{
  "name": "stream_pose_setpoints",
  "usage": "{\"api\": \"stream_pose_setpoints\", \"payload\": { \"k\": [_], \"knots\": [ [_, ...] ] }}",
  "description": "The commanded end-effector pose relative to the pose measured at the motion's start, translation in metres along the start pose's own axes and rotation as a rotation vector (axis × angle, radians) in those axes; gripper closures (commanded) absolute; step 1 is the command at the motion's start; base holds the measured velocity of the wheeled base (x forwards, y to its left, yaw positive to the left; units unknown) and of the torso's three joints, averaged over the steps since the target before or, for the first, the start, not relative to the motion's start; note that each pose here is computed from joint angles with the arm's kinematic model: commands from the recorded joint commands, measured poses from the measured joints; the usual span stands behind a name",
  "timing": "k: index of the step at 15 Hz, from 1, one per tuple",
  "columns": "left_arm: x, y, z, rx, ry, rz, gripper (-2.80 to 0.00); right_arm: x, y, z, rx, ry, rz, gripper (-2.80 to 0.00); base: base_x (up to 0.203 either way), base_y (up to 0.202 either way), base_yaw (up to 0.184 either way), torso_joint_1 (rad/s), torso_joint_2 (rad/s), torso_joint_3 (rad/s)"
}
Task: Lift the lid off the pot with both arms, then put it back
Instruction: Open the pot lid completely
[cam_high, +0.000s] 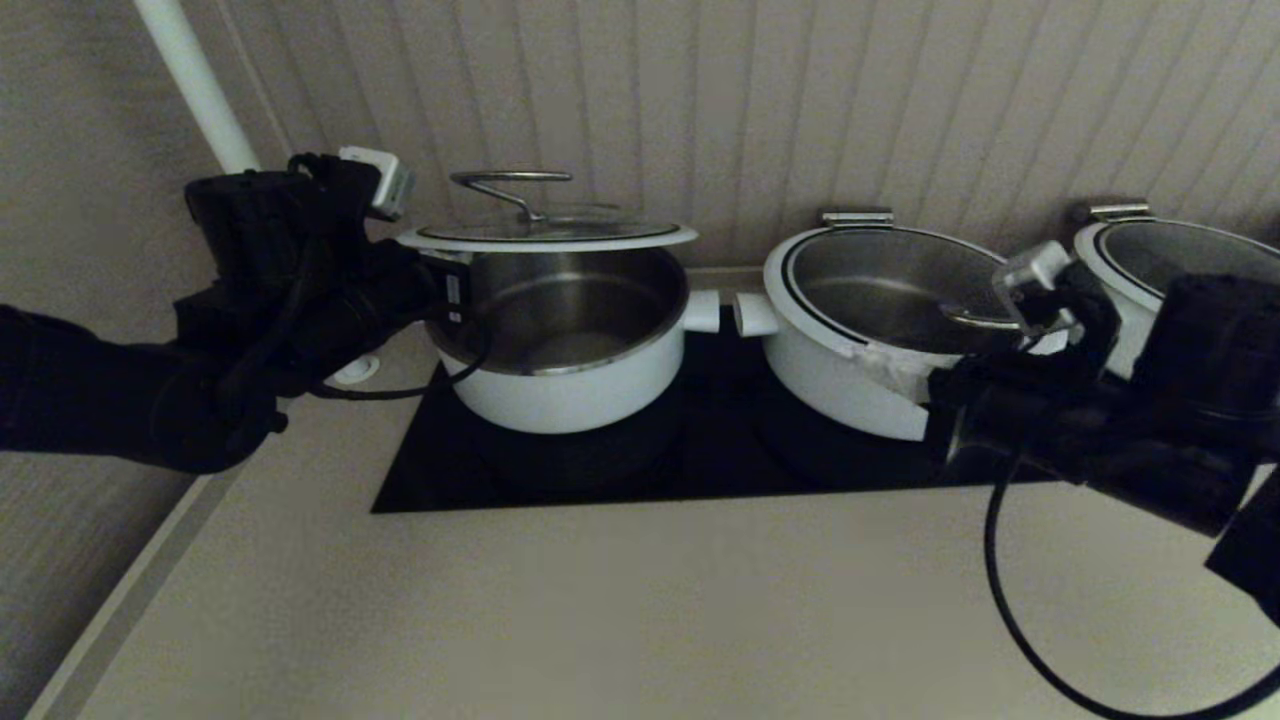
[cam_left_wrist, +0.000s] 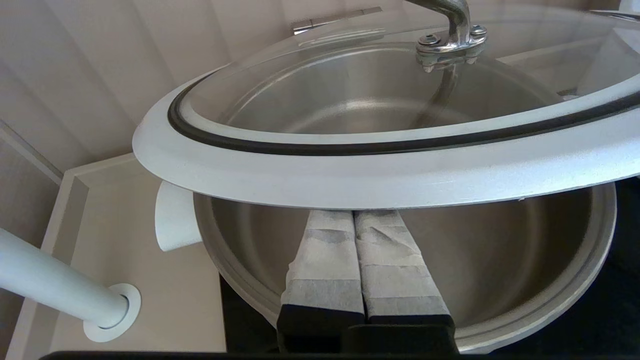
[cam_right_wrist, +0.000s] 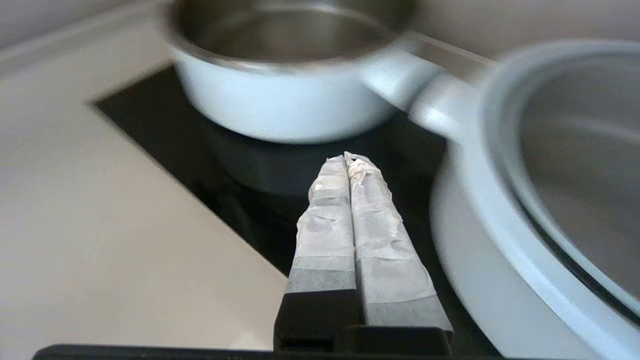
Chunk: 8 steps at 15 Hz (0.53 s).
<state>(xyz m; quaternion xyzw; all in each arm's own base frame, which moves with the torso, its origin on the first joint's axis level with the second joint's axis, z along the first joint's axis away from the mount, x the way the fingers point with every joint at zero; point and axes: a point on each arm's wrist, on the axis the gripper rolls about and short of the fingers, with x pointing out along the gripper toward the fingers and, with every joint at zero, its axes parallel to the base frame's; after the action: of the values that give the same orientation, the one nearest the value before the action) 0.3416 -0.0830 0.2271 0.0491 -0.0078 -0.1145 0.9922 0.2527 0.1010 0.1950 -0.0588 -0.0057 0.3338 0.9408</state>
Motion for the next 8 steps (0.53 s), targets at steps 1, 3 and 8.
{"api": "stream_pose_setpoints", "payload": {
  "k": [1, 3, 8],
  "knots": [
    [-0.001, 0.0, 0.002, 0.0, -0.01, 0.001, 0.0, -0.022, 0.001, 0.005, -0.008, -0.015, -0.072, 0.0, 0.0, 0.0, 0.0, 0.0, 0.0, 0.0],
    [-0.002, 0.0, 0.004, 0.001, -0.015, 0.001, 0.0, -0.031, 0.003, 0.002, -0.004, -0.004, -0.104, 0.0, 0.0, 0.0, 0.0, 0.0, 0.0, 0.0],
    [-0.004, 0.001, 0.007, 0.0, -0.022, 0.002, 0.0, -0.058, 0.015, -0.019, 0.02, 0.068, -0.095, 0.0, 0.0, 0.0, 0.0, 0.0, 0.0, 0.0]
  ]
}}
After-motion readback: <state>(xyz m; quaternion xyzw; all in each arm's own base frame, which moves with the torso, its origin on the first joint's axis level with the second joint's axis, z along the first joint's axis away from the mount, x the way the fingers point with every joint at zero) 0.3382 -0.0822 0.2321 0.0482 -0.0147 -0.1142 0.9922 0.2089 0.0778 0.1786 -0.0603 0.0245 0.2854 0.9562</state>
